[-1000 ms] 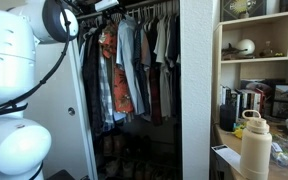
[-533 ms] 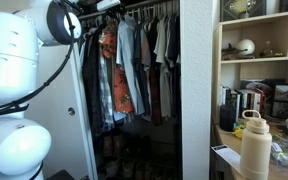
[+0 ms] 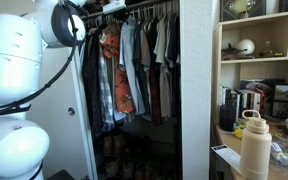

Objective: Take the light blue shirt out of the closet

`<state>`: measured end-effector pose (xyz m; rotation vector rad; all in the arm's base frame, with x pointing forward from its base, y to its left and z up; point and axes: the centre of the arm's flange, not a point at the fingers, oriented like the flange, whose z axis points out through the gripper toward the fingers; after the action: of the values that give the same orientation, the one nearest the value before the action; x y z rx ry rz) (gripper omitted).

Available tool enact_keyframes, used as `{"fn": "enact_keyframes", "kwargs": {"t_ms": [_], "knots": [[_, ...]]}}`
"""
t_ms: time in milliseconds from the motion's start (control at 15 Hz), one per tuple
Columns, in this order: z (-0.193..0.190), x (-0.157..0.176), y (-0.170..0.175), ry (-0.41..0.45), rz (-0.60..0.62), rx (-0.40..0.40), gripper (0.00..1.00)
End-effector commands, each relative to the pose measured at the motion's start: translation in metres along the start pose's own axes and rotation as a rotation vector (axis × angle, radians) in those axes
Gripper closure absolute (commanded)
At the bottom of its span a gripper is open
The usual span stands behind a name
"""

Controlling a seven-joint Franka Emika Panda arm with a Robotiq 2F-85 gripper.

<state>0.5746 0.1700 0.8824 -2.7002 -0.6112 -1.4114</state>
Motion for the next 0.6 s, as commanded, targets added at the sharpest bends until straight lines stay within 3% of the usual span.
{"fn": "enact_keyframes", "kwargs": {"t_ms": [0, 533], "knots": [[0.0036, 0.0055, 0.0059, 0.023, 0.019, 0.007, 0.95], [0.0071, -0.0028, 0.0007, 0.083, 0.013, -0.011, 0.94]]}}
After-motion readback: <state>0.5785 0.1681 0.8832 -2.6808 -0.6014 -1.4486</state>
